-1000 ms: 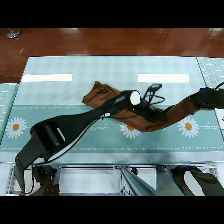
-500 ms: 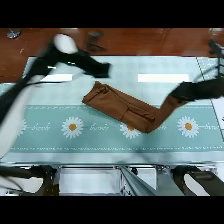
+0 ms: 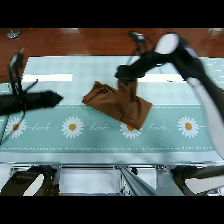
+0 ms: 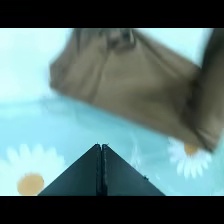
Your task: Fold the shirts.
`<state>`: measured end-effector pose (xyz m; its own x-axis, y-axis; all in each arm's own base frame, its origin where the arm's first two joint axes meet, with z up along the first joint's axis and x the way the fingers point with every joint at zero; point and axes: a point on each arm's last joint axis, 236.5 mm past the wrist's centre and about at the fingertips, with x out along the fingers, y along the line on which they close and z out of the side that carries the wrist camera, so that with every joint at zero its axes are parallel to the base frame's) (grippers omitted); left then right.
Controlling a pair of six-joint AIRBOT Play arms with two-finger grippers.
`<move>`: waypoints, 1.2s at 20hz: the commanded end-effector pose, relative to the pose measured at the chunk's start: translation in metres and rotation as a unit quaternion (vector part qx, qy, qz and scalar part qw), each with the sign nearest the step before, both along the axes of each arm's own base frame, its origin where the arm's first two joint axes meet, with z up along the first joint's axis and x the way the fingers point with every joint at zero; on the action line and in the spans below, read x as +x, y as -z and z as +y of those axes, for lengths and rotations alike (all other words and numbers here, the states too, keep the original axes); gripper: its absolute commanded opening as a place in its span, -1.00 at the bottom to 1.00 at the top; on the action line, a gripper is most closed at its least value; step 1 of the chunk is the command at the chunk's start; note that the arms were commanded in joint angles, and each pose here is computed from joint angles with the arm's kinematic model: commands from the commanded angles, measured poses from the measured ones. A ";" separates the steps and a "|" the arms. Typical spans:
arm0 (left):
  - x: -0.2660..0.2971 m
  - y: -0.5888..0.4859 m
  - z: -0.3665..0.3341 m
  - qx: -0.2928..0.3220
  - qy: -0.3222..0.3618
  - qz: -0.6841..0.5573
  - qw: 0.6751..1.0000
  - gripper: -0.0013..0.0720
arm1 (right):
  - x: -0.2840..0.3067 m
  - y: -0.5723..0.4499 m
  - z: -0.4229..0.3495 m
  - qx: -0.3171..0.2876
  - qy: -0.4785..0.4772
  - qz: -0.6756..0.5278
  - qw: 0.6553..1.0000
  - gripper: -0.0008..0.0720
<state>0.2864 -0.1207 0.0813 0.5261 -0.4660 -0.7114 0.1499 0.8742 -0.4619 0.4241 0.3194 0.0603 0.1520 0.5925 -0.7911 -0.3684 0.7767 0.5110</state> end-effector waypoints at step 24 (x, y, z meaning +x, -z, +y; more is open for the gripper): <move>-0.006 0.043 -0.003 -0.047 -0.055 -0.006 0.997 -0.90 | -0.110 0.123 -0.195 0.112 0.387 0.140 0.905 0.71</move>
